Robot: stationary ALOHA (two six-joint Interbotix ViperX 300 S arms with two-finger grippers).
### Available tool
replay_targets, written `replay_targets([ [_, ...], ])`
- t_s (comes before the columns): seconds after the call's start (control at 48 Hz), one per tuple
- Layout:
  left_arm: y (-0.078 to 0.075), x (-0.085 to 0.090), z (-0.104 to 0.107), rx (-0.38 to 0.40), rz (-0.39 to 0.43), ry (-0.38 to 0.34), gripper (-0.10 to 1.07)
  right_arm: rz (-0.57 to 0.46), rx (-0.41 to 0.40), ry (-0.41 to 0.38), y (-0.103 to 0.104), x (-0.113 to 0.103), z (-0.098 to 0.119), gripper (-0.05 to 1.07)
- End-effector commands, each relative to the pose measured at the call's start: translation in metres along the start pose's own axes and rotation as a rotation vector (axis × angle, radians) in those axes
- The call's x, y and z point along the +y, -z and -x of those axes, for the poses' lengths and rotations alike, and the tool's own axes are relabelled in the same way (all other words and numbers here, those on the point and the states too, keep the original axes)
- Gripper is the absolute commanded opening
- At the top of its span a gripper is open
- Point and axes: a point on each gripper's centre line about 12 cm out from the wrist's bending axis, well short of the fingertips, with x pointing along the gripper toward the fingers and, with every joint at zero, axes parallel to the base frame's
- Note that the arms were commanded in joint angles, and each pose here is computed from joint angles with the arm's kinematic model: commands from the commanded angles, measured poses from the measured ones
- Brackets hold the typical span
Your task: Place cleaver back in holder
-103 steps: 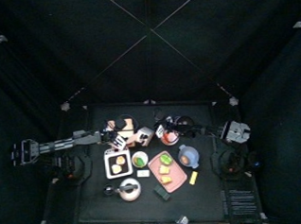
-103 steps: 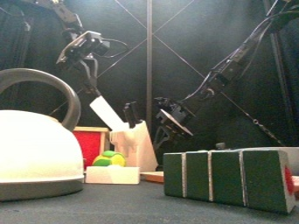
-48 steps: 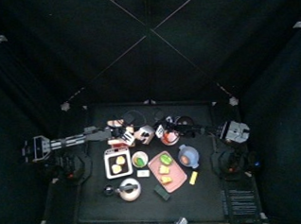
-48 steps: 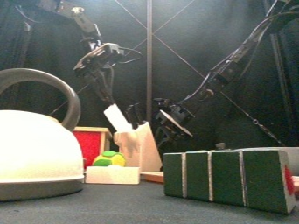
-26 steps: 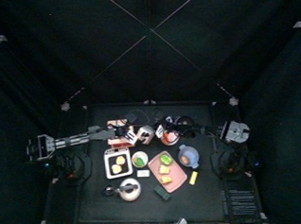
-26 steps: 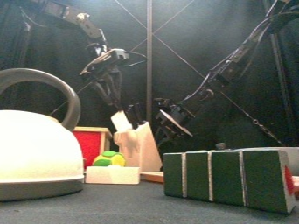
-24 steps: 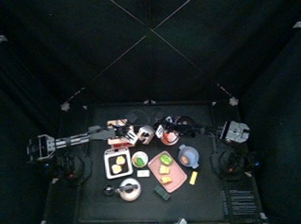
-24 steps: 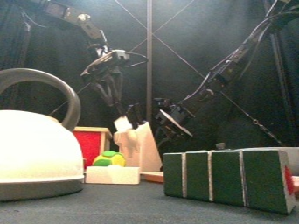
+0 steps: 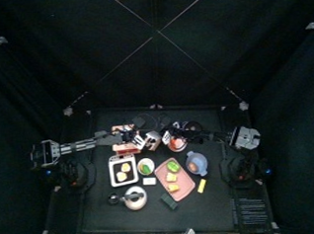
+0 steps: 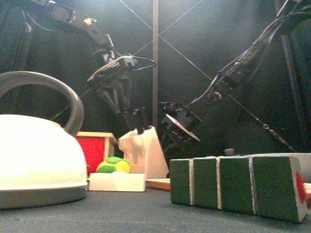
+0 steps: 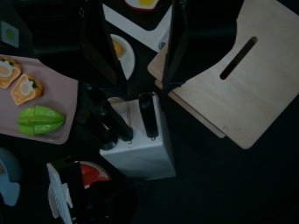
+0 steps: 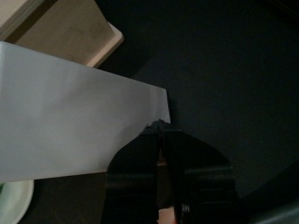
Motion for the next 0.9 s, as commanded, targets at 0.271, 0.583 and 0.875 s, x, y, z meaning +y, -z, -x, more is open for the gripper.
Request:
replay_targets([
  [0.271,-0.003,-0.002,0.034,-0.123,-0.015,0.076,0.76,0.006,-0.029,-0.009,-0.015,0.012,0.013,0.41],
  [0.583,0.024,-0.001,0.053,-0.313,-0.035,0.257,0.76,-0.011,-0.022,0.015,-0.022,0.015,0.027,0.41],
  [0.875,0.059,0.008,0.043,-0.402,-0.089,0.341,0.76,-0.027,0.02,0.04,-0.023,0.032,0.06,0.41],
])
